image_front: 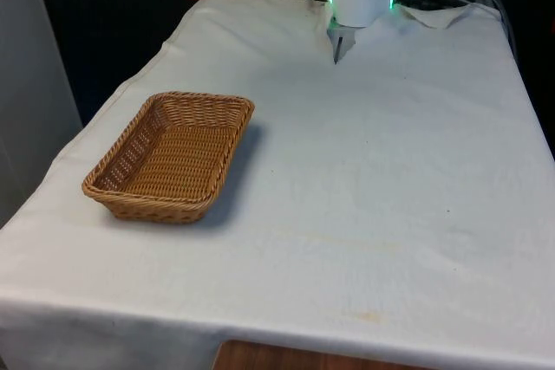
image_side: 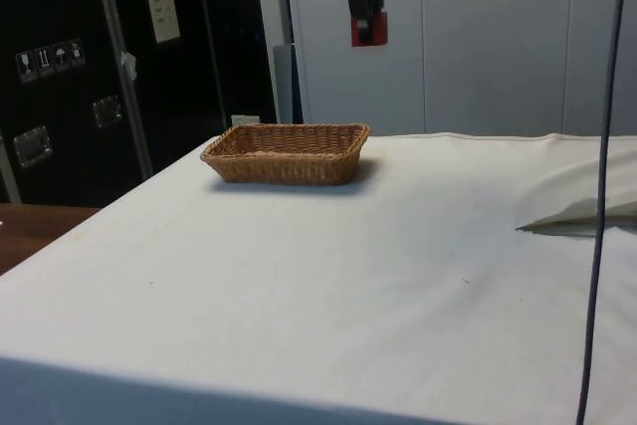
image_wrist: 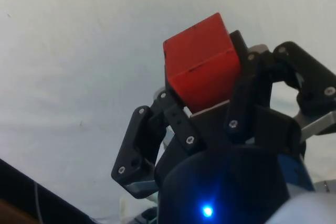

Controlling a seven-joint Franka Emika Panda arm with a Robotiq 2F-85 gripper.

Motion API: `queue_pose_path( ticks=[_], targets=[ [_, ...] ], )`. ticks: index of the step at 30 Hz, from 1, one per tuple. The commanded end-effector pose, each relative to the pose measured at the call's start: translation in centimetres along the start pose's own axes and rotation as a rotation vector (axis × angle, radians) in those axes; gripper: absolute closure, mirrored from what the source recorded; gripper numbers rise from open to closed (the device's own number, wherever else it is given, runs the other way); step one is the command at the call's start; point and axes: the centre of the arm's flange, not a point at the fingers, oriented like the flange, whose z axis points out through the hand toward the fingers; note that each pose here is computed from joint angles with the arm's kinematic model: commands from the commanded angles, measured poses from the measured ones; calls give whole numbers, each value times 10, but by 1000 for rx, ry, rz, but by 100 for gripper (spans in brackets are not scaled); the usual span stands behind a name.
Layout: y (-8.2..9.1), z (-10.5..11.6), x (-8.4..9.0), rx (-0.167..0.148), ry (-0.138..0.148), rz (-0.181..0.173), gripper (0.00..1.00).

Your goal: Pick up the cube and place it into the basket.

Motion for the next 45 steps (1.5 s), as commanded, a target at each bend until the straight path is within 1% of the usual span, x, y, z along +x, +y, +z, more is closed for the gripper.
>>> queue_pose_path(
  ticks=[1,2,5,6,7,8,9,14,15,16,17,25,26,27,34,35,36,42,45],
  targets=[
    [-1,-1,6,5,-3,-4,99],
    [-2,0,12,2,-2,-7,99],
    [-3,0,22,-2,1,-12,99],
    [-1,0,19,-10,5,-10,99],
    [-3,0,25,-5,2,-14,99],
    [-3,0,28,-6,2,-16,99],
    [-3,-1,34,-10,6,-19,99],
    [-4,0,49,-17,10,-27,99],
    [-5,0,56,-20,14,-31,99],
    [-4,0,52,-28,17,-27,99],
    [-5,0,56,-20,14,-31,99],
    [-7,1,86,-38,26,-48,99],
    [-6,1,84,-48,31,-44,99],
    [-8,1,89,-39,28,-50,99],
    [-10,1,105,-47,42,-61,99],
    [-10,1,103,-55,43,-58,99],
    [-11,2,109,-48,43,-64,99],
    [-14,4,124,-53,52,-76,99],
    [-14,6,127,-54,53,-77,99]
  ],
)
